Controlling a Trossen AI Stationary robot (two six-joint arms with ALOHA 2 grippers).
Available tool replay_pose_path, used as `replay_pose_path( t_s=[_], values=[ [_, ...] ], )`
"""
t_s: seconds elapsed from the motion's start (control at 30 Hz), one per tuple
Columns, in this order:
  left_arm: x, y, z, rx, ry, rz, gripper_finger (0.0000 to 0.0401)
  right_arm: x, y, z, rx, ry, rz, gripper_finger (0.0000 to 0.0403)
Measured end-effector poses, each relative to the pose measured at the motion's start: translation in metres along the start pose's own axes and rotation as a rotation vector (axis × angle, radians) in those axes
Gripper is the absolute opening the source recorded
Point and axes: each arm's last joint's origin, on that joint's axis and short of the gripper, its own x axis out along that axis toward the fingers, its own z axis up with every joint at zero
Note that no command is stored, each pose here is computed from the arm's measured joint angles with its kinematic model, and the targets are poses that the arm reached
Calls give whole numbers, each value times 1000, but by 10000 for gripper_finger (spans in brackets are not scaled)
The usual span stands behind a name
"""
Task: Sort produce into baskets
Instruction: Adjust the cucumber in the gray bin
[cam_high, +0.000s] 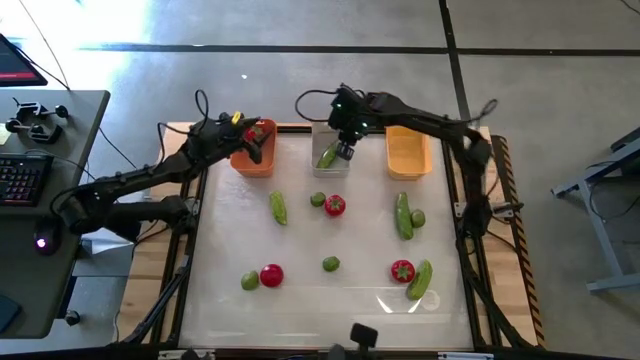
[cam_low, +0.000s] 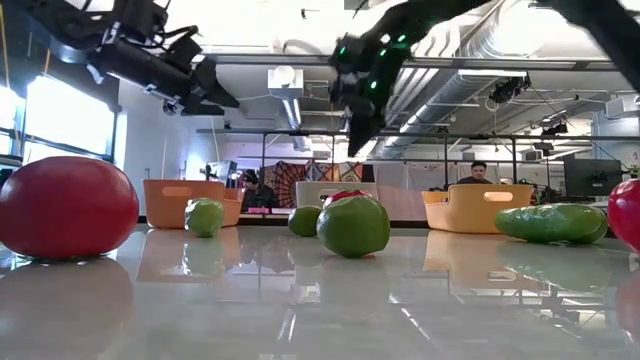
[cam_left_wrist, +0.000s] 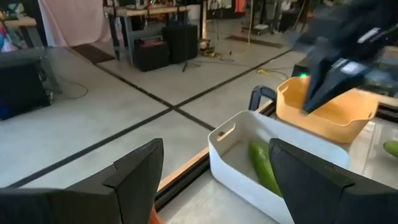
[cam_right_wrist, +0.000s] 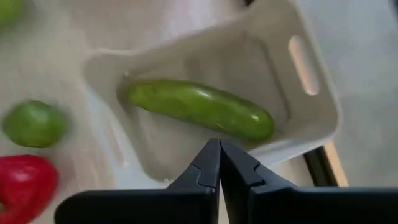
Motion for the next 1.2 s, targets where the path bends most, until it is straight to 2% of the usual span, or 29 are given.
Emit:
replay_pose_path(
  t_s=[0.27,0.6,0.8,1.0,1.1,1.2],
  values=[
    [-11,0,3,15,-42,1,278,42,-16,16,-21,127,57,0],
    [-13,1,5,17,-52,3,278,84,-31,8,5,232,92,0],
    [-13,1,5,16,-51,3,278,91,-38,7,21,226,80,0],
    [-13,1,4,16,-51,3,278,92,-41,15,17,155,-9,0],
    [-13,1,4,16,-50,3,278,89,-39,20,-5,109,5,0],
    [-13,1,4,16,-49,3,278,84,-31,29,-54,22,66,0]
  ],
)
